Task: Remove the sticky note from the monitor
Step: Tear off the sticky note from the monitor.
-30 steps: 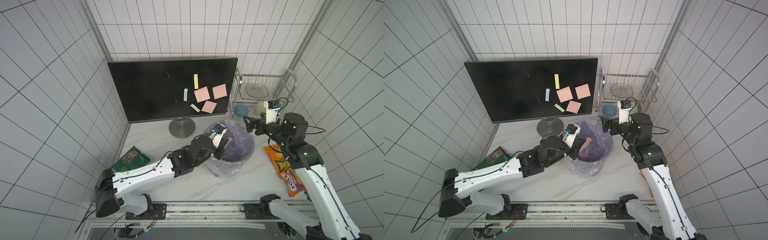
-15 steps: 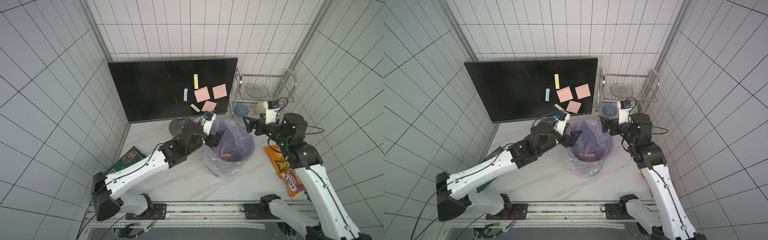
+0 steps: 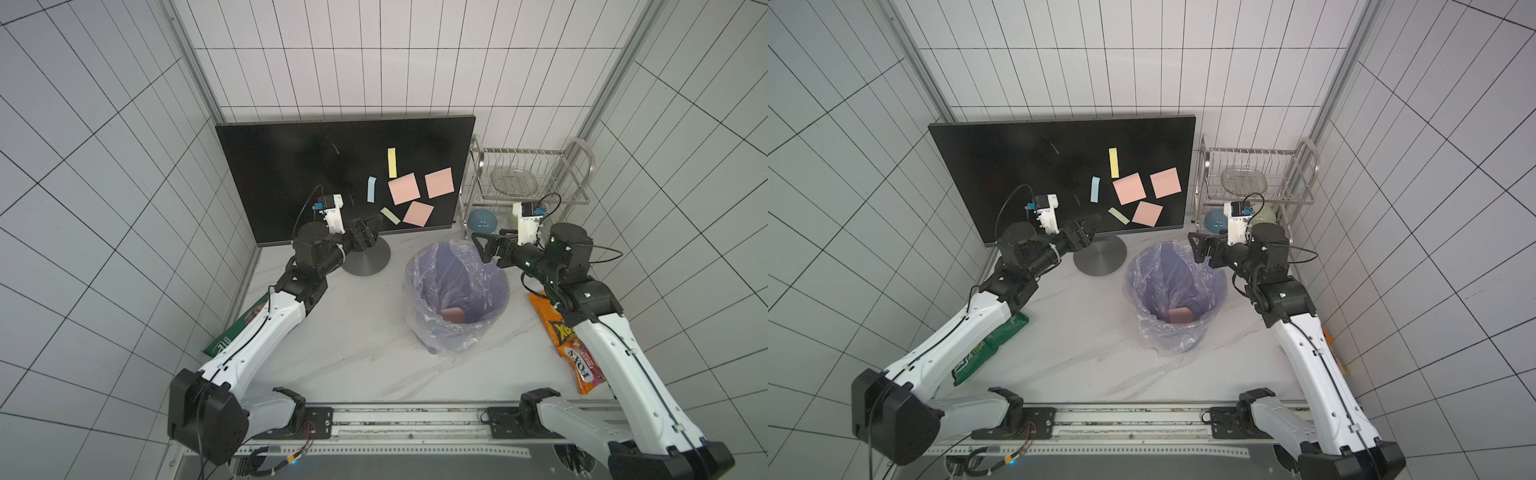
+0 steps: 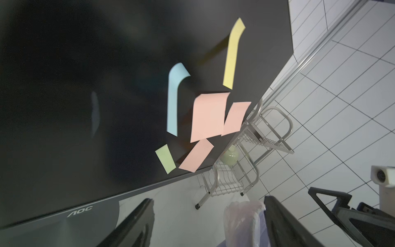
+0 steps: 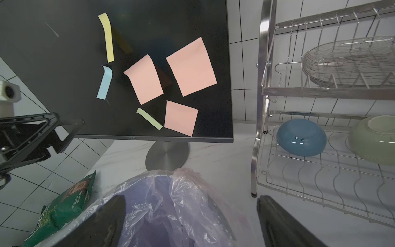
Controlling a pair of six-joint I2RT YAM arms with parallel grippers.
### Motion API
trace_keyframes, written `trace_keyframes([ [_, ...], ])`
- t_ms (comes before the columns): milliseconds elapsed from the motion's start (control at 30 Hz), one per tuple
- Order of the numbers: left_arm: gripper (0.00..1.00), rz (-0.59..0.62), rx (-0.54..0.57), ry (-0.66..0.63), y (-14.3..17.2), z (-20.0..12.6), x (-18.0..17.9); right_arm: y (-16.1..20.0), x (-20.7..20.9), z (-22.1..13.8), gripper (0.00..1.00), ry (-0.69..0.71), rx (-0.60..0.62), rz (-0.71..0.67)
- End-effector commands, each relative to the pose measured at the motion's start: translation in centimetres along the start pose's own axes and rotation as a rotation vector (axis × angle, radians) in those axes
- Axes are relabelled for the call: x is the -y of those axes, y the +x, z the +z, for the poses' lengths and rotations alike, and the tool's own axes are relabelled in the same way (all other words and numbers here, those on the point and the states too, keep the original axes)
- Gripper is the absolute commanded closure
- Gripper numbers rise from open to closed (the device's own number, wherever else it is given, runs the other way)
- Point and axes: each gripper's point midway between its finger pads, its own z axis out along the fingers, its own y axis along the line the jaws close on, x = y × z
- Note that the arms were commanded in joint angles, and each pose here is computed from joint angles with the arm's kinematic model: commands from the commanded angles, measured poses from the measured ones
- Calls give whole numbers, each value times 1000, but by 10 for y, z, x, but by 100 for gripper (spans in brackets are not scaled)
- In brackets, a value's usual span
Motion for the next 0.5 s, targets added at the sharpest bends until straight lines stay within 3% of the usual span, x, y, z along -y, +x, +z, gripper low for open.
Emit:
trace_keyframes([
  [0,19,-71,50,98,-13,7,6,-10,-14,0,1,-81,37,16],
  [167,19,-188,82,87,-14,29,-19,-9,-18,0,1,-105,31,20],
  [467,30,-274,124,164,-21,55,-22,-8,-23,-9,1,-120,45,22],
])
